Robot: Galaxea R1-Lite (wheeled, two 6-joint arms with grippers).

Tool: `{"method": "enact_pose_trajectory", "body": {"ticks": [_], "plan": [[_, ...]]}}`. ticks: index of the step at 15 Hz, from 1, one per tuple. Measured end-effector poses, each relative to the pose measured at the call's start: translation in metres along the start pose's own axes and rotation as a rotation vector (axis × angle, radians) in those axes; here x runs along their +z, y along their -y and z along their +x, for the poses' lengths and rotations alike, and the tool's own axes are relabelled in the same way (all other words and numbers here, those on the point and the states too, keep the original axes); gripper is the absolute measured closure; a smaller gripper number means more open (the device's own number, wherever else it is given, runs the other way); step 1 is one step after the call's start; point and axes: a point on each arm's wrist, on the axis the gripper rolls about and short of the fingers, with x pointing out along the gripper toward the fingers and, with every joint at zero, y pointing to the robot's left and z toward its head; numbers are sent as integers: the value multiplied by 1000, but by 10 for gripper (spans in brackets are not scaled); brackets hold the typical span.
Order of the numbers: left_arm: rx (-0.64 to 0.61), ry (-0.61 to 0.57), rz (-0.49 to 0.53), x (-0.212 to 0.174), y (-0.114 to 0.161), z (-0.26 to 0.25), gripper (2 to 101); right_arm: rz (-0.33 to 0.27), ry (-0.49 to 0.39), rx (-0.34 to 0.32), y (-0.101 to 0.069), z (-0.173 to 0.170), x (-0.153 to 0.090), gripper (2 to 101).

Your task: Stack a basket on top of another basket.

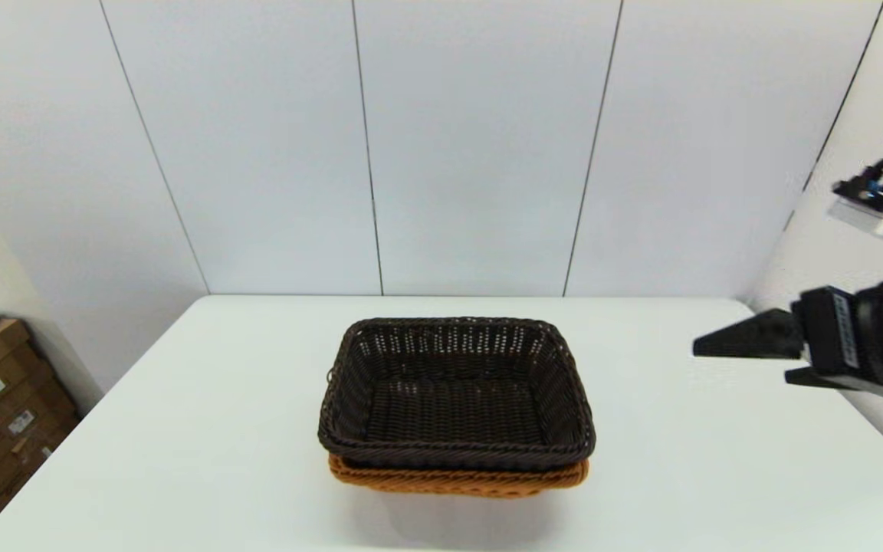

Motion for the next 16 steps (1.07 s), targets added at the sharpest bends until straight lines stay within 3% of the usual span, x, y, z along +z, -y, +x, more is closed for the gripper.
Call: {"method": "enact_pose_trajectory", "body": {"ticks": [4,9,12,16], "plan": [[0,0,0,0,0,0,54,21,79,-22,36,-39,-59,53],[0,0,0,0,0,0,54,97,273,-34,74,-81,-127,52],[0,0,0,0,0,0,54,99,370,-52,89,-92,-169,52],[0,0,0,0,0,0,54,126,504,-90,93,-97,-201,52]]}}
